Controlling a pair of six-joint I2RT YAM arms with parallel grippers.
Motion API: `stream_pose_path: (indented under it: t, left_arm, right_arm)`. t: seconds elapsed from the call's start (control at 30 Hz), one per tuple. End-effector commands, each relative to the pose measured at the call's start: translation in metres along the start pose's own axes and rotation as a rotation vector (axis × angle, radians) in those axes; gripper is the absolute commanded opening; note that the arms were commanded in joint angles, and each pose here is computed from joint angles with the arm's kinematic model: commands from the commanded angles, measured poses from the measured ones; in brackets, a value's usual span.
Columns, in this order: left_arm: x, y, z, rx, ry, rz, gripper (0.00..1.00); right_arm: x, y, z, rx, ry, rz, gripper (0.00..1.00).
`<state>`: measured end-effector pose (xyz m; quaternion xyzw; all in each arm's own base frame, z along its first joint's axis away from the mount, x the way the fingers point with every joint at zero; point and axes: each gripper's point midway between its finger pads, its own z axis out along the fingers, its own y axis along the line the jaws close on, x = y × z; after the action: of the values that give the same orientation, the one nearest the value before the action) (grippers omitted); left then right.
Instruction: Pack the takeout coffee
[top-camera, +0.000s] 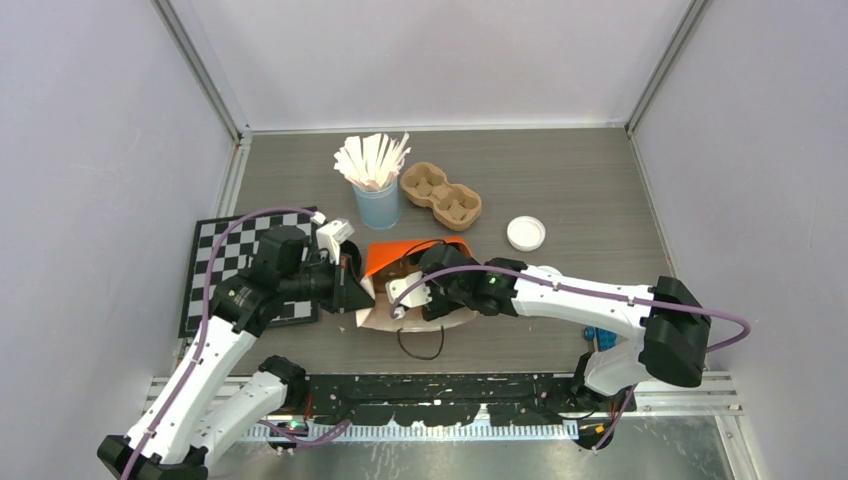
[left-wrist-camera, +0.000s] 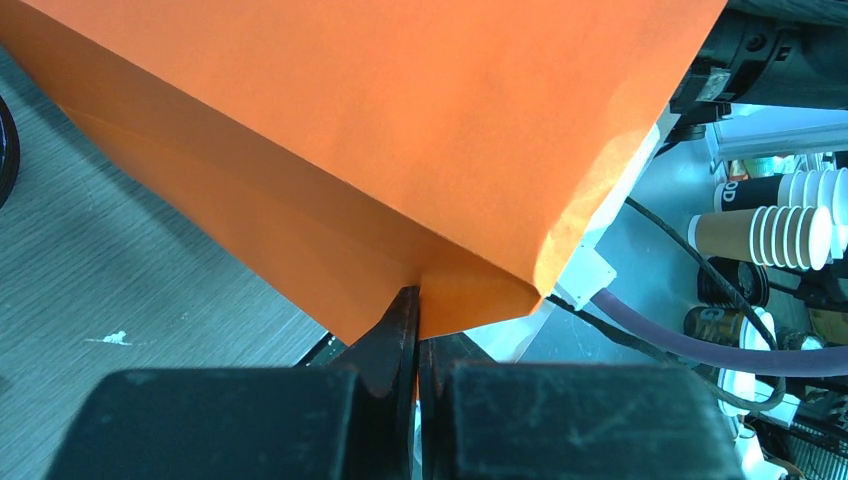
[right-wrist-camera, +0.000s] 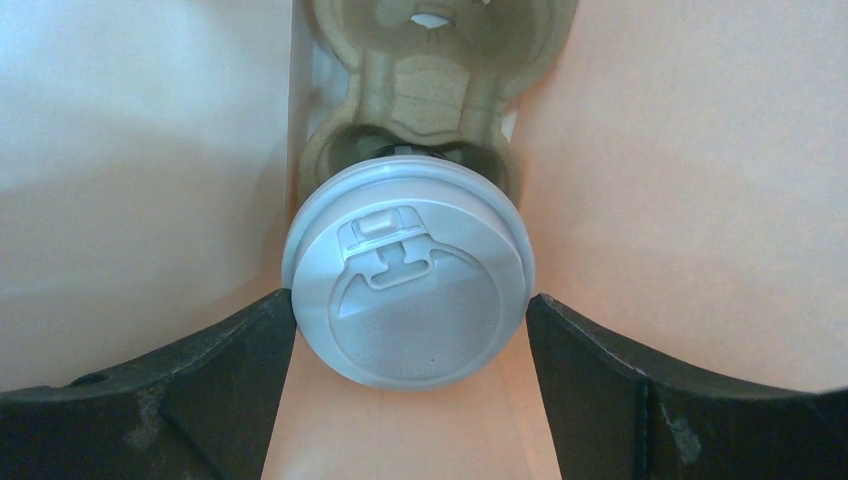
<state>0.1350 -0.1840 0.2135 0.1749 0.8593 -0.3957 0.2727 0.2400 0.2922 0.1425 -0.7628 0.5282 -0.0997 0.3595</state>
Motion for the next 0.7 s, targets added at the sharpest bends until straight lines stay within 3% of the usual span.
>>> stream_pose_path:
  t: [0.0, 0.67]
  left_arm:
    - [-0.007, -0.009, -0.008, 0.015, -0.015, 0.014, 0.0]
    - [-0.008, -0.009, -0.008, 0.007, -0.01, 0.016, 0.0]
  right_arm:
    - [-0.01, -0.021, -0.021, 0.046, -0.041, 0.004, 0.9]
    - [-0.016, -0.01, -0.035, -0.016, -0.071, 0.016, 0.93]
